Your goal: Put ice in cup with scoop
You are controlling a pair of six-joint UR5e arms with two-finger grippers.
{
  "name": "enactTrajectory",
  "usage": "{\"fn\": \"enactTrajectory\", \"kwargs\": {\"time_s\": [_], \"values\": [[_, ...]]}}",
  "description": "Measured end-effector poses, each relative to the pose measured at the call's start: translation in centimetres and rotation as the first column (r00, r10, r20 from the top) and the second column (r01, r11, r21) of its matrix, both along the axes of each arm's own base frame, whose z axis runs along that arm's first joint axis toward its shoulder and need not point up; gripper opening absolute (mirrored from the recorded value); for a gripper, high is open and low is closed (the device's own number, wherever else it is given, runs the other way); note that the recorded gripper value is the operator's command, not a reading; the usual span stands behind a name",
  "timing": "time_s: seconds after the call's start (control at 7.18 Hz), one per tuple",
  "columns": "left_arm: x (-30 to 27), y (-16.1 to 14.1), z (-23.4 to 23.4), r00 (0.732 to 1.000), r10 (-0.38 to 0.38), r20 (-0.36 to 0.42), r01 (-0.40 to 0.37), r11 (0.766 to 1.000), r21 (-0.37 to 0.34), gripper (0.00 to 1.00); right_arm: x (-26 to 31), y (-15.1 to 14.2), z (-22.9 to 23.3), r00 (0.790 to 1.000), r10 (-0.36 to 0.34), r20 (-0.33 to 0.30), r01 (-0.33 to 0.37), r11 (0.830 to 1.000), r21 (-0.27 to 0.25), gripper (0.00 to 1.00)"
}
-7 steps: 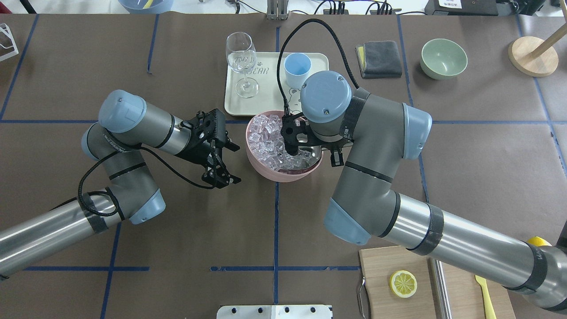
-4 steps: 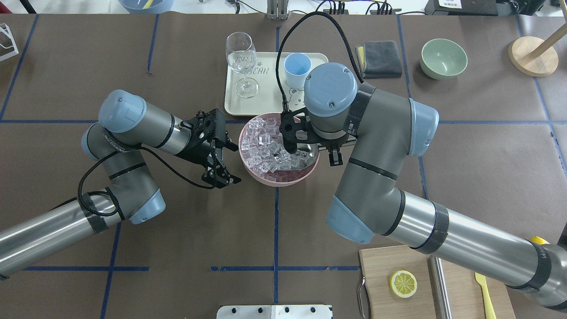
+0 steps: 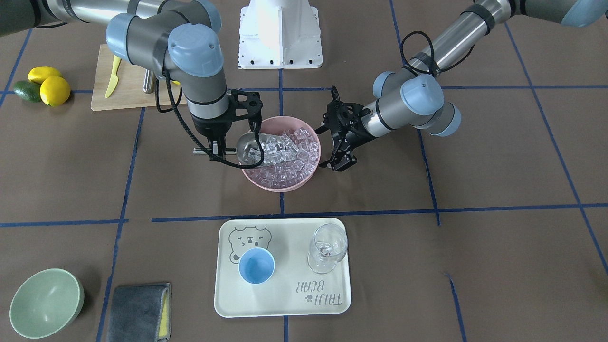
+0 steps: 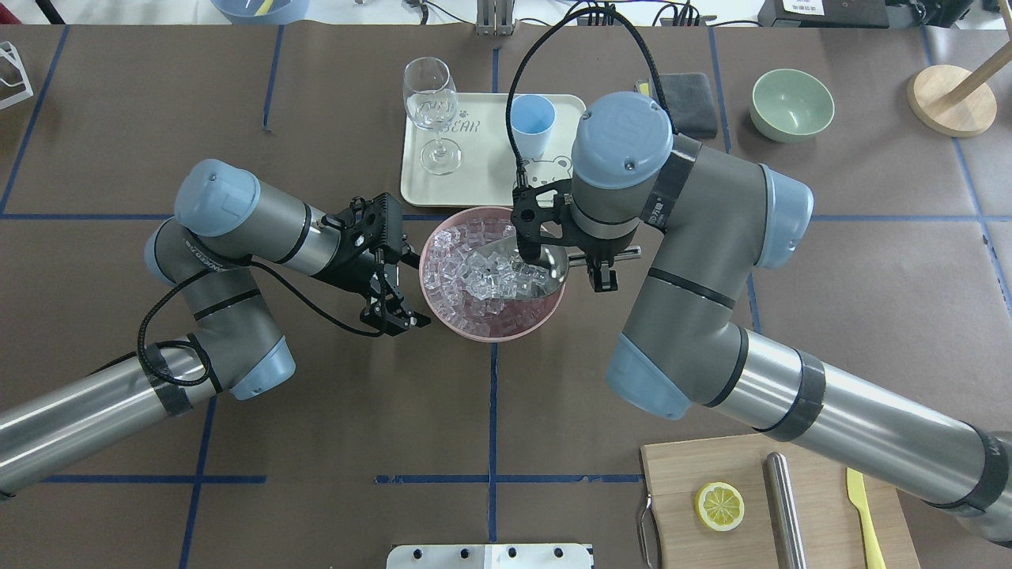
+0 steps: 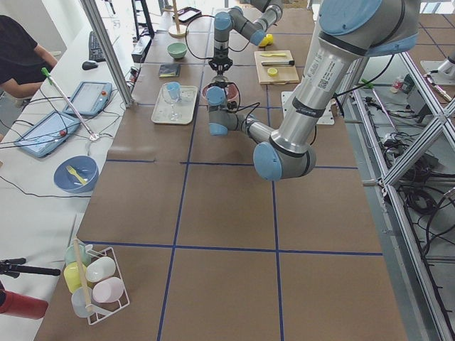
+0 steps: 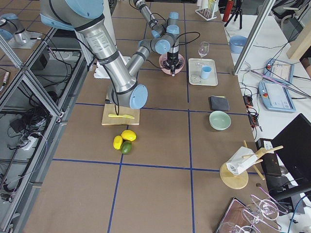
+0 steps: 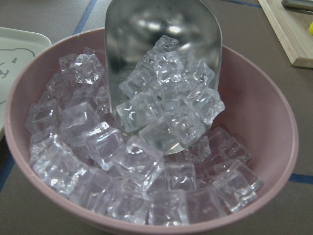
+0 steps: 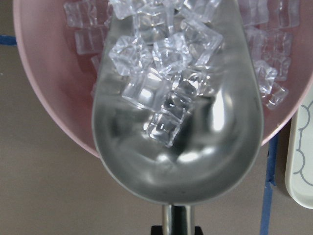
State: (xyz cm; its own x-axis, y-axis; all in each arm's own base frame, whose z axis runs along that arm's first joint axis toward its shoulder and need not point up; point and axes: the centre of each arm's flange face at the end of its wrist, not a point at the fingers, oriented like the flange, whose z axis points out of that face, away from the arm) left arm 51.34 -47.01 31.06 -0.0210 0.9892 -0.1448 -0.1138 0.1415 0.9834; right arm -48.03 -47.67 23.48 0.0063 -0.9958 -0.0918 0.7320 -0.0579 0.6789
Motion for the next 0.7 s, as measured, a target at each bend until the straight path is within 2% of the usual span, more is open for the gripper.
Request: {"fn": "enactTrajectory", "kwargs": {"time_s": [0.28, 0.7], "values": [[0.0, 0.0, 0.0, 1.0, -0.001, 0.001, 0.001, 1.0, 0.002, 1.0, 2.1, -1.4, 0.7, 0.998, -0.008, 0.065, 0.01, 0.999, -0.037, 0.0], [-0.5, -0.5, 0.3, 1.0, -0.01, 0.006, 0.01, 1.0, -0.004, 1.0, 4.6, -3.1, 0.6, 0.994, -0.006, 0.113, 0.016, 0.997, -0.082, 0.0]]}}
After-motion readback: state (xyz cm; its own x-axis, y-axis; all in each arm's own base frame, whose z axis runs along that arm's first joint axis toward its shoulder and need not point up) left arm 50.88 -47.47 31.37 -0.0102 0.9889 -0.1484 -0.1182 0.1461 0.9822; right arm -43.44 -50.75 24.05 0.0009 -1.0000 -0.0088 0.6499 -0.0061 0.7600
